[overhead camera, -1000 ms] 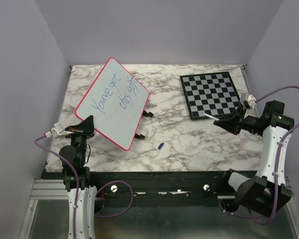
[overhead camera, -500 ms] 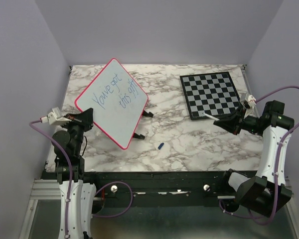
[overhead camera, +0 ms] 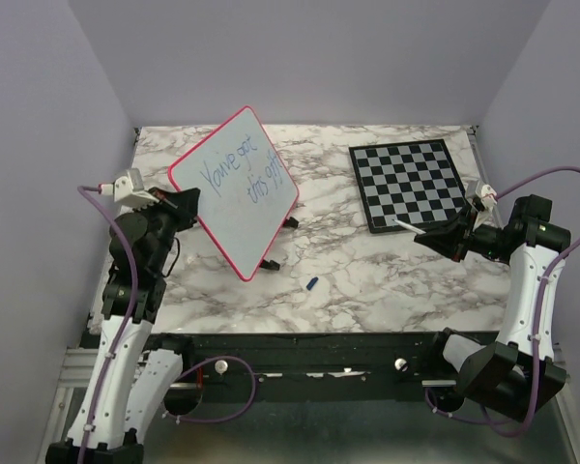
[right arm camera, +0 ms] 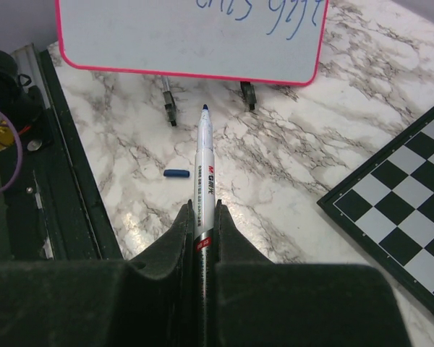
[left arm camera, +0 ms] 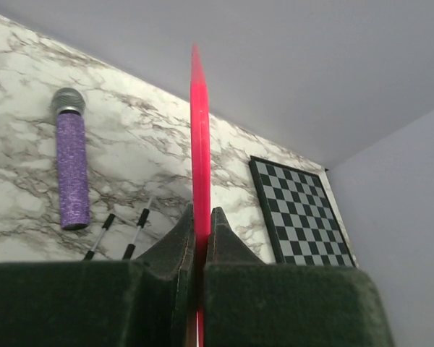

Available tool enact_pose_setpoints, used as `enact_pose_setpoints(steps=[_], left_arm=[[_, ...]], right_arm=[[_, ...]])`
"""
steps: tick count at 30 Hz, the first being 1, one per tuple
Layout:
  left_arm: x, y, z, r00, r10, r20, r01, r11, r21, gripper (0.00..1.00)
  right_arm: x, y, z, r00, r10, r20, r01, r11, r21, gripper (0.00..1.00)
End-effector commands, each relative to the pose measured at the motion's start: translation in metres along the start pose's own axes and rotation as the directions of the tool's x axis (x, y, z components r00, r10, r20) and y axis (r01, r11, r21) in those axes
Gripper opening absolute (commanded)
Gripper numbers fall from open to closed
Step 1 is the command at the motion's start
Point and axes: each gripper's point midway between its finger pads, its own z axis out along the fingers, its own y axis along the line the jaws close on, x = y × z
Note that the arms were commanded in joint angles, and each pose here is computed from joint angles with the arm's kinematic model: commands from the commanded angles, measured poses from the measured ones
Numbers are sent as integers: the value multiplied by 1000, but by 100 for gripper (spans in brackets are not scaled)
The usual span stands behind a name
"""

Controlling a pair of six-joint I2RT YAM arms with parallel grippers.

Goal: Write a sentence on the whiteboard
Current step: Put down the whiteboard on the whiteboard stand.

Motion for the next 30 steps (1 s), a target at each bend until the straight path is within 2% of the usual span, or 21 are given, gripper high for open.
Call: enact_pose_setpoints(steps=[1, 6, 9, 12, 22, 30], left_arm=[[6, -38, 10, 998, 24, -59, -20, 998, 55, 0], [-3, -60, 15, 994, 97, -58, -95, 995, 39, 0], [3, -54, 14, 990, 119, -77, -119, 993, 12, 0], [1, -42, 7, 990, 132, -43, -133, 991, -22, 0], [-37, -33, 20, 982, 178, 60, -171, 980, -98, 0], [-40, -19, 4, 973, 227, 34, -220, 966, -138, 0]], right_arm=[[-7, 28, 0, 990, 136, 21, -136, 990, -42, 1], [-8, 28, 0, 991, 132, 21, -131, 991, -41, 1], [-8, 29, 0, 991, 132, 21, -131, 991, -41, 1], [-7, 29, 0, 991, 130, 21, -130, 991, -41, 0], [-5, 30, 0, 991, 133, 18, -132, 990, -41, 1], [-4, 30, 0, 991, 135, 16, -134, 990, -41, 1]])
